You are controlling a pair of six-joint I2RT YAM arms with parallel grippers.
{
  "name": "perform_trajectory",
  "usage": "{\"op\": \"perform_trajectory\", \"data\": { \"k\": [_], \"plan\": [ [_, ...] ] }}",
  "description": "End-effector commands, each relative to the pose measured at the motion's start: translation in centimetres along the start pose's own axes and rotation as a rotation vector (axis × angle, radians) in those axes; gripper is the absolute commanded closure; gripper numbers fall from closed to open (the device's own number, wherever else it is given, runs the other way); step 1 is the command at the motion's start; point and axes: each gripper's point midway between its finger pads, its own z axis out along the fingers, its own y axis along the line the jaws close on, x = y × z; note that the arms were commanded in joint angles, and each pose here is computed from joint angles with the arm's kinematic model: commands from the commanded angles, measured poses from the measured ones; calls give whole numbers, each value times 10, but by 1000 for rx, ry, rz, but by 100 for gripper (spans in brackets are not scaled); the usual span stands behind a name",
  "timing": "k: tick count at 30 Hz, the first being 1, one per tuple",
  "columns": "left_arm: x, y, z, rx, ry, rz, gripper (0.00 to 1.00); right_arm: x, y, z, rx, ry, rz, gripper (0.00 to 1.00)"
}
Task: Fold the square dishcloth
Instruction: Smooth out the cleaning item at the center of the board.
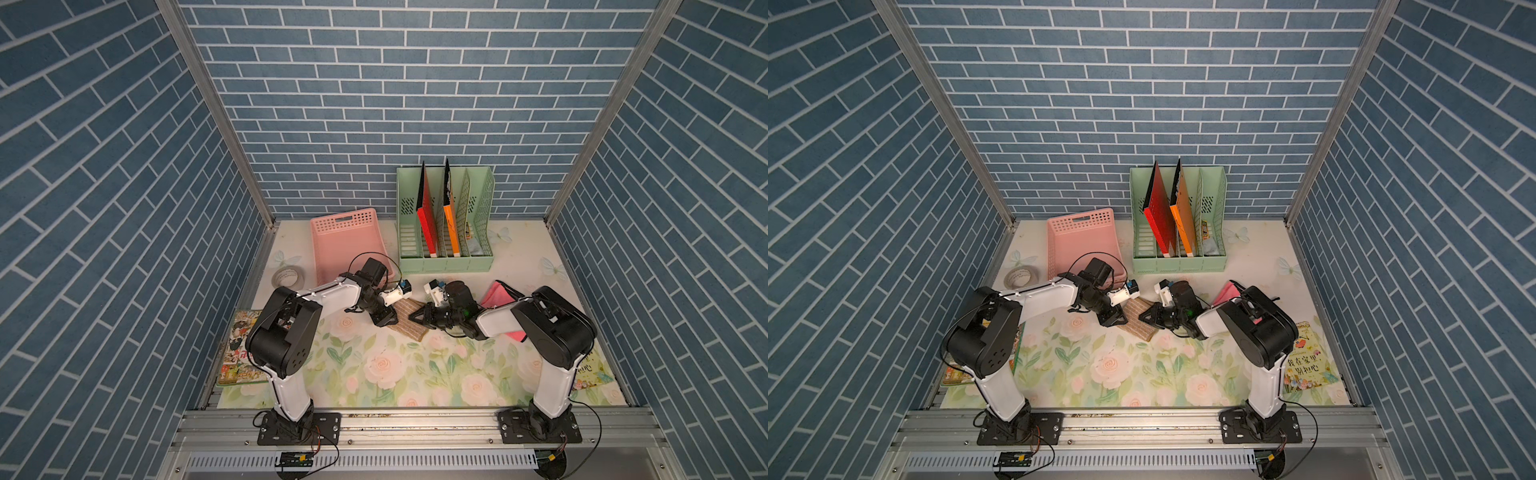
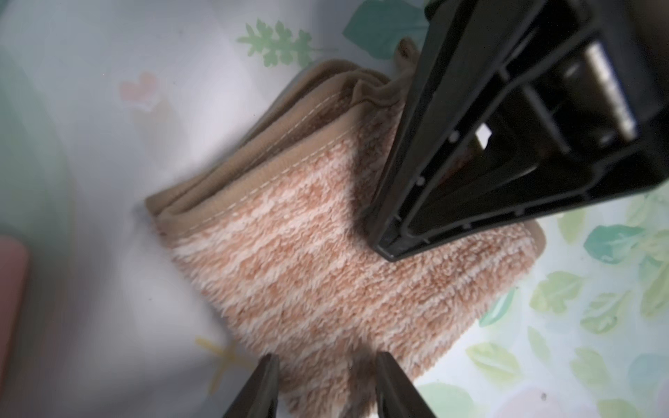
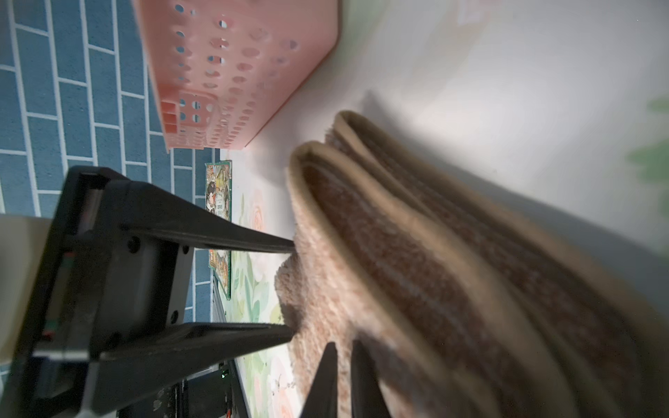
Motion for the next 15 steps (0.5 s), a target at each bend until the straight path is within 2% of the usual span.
{"op": "perform_trajectory", "data": {
  "k": [1,3,5,6,7,9,12,14,15],
  "plan": [
    [-28,11,-50,-40,-99,-14,40,-39,62,-37,-2,-106,-269,75],
    [-40,25,-80,-71,-170,-54,31,-67,85,-69,89,-198,-406,63],
    [-48,48,-113,-139,-262,-104,21,-99,91,-113,243,-316,-491,30],
    [-49,61,-129,-179,-316,-147,15,-117,90,-139,327,-389,-520,7],
    [-50,76,-144,-226,-377,-192,9,-132,85,-161,412,-449,-536,1],
    [-45,102,-165,-313,-480,-278,1,-159,67,-215,568,-582,-540,0],
    [-27,142,-189,-436,-592,-429,0,-183,31,-281,691,-739,-448,1],
    [-9,167,-194,-511,-617,-535,0,-192,12,-319,752,-849,-389,1],
    [0,179,-194,-544,-616,-581,0,-189,-10,-331,831,-892,-359,1]
  ]
}}
